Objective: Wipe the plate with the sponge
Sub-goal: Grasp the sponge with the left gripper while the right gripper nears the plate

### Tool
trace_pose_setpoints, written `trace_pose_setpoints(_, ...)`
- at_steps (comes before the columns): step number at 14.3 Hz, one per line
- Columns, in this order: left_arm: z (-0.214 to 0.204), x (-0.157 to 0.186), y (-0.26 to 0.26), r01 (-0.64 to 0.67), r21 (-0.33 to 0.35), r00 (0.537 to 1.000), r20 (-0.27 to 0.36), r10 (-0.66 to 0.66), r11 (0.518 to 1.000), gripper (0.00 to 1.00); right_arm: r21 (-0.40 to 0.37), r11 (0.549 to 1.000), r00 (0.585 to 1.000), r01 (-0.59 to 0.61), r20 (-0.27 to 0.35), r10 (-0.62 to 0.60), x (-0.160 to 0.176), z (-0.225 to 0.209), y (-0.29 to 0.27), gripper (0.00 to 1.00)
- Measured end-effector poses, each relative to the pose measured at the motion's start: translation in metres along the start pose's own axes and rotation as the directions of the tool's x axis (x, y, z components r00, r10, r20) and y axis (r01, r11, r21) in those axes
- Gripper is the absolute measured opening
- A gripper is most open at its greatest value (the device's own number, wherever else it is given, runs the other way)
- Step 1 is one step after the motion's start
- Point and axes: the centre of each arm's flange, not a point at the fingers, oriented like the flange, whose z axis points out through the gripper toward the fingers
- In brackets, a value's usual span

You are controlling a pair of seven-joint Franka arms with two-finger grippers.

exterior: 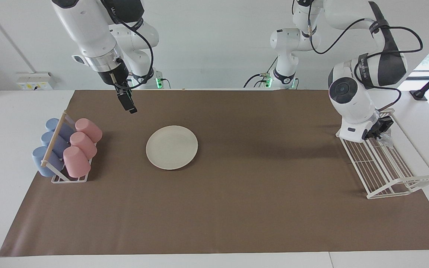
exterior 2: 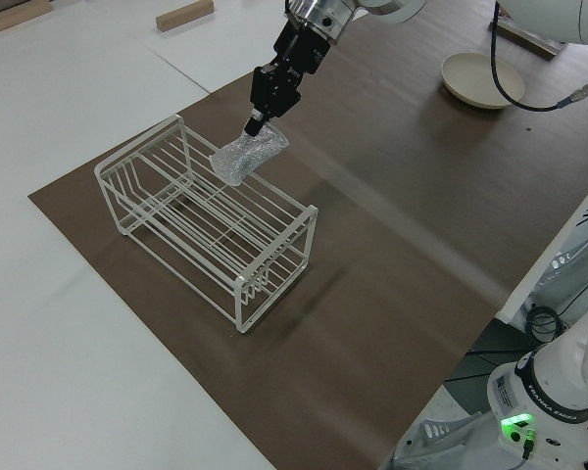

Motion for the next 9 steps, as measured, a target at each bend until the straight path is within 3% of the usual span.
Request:
trace_pose_setpoints(2,-0.038,0.0,-0.007,0.069,-0.158,0.997,0.049,-0.062,0.985,0.05,0.0,1.0,1.0,0.001,0.0,-0.001,-0.002,0.0,0.0,1.0)
trace_pose_setpoints(4,-0.065,-0.005,-0.008,0.116,-0.329,0.99,0.112,-0.084,0.937,0.05,-0.001,1.0,1.0,-0.008,0.001,0.008,-0.004,0.0,-0.001,1.0)
trace_pose_setpoints(6,-0.083,-0.01,-0.005,0.155,-0.492,0.982,0.169,-0.08,0.857,0.05,-0.006,1.0,1.0,-0.03,0.001,0.03,-0.021,0.002,-0.003,1.0)
trace_pose_setpoints(9,-0.102,-0.016,0.0,0.225,-0.694,0.964,0.261,-0.052,0.684,0.05,-0.017,0.999,0.999,-0.046,0.0,0.046,-0.04,0.005,-0.004,1.0)
